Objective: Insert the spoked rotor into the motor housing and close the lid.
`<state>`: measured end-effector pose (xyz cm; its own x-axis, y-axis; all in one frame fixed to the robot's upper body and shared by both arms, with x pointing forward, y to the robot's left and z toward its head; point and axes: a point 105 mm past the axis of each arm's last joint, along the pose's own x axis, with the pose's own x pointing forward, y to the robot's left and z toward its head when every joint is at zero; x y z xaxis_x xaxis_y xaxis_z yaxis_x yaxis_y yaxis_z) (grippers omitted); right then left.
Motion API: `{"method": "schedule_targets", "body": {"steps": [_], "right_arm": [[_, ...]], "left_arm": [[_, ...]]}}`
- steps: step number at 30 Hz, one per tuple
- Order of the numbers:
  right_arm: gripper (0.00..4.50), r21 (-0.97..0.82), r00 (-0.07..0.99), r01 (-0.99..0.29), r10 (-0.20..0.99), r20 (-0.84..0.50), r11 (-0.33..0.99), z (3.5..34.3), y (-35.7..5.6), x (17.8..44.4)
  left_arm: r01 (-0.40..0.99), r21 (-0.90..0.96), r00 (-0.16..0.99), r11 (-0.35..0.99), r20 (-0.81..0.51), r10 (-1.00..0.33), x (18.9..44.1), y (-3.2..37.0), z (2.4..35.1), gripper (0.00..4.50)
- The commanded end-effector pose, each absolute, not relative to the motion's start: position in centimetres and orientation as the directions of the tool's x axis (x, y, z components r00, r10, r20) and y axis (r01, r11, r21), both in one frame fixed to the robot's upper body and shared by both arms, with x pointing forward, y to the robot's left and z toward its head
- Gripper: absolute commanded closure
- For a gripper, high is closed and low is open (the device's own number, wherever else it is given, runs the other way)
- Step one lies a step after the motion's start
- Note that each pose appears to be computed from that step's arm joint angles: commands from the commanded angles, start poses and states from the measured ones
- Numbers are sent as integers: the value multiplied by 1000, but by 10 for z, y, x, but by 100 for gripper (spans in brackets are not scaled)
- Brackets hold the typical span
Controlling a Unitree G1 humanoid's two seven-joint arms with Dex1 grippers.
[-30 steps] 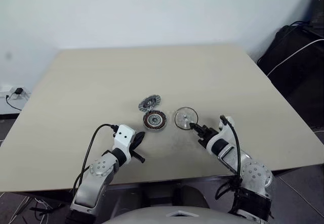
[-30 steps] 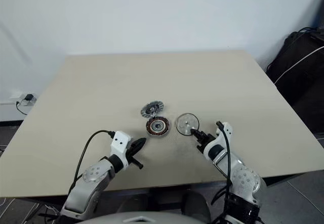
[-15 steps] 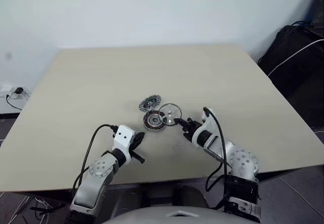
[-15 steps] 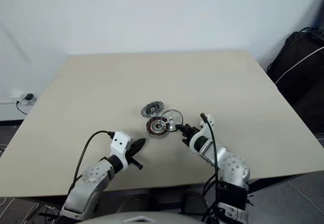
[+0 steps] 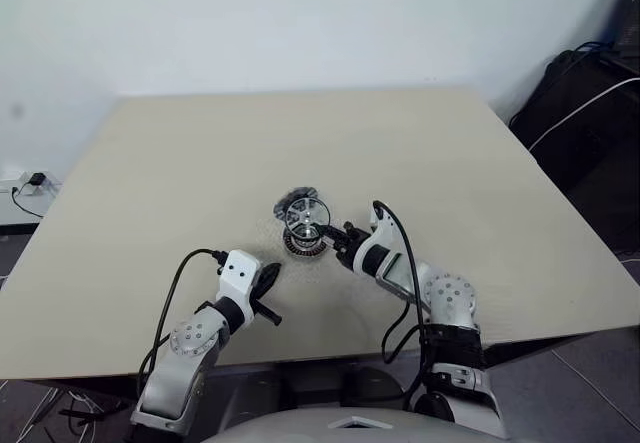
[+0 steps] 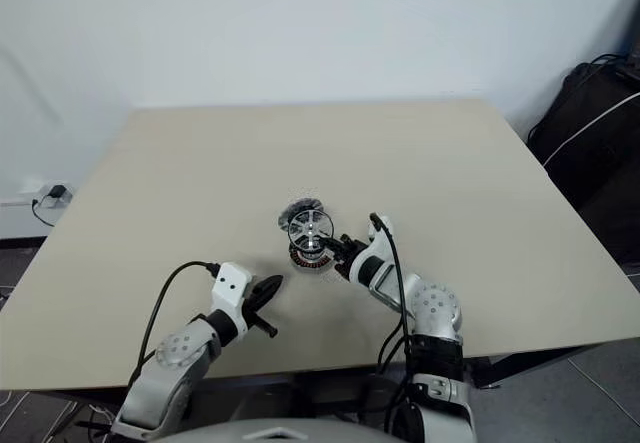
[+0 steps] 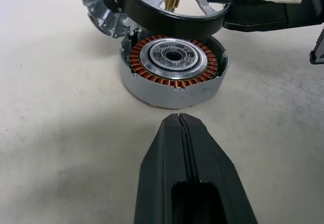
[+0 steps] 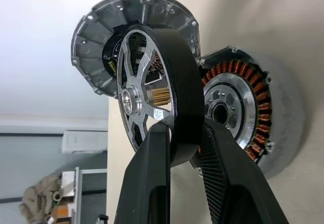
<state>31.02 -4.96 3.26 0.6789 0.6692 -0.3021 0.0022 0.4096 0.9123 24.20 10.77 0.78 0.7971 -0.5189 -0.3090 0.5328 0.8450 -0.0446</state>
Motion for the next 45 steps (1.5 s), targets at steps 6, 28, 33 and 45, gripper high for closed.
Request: {"method": "schedule_targets", "body": {"steps": [6,28,33,45], "right_arm": [[401,940,649,8,713,-265,342,33,-27,304],[401,920,641,61,691,-334,387,16,-38,295],[401,919,634,55,697,-335,391,17,-35,295],[206,909,625,60,694,-357,413,16,-35,293]], "left_arm": [[519,-17,823,855,-261,-505,244,111,22,450],[519,-24,823,855,-255,-507,245,108,22,450],[519,-25,824,854,-252,-508,246,107,23,450],[519,-36,823,854,-249,-511,245,103,22,450]]}}
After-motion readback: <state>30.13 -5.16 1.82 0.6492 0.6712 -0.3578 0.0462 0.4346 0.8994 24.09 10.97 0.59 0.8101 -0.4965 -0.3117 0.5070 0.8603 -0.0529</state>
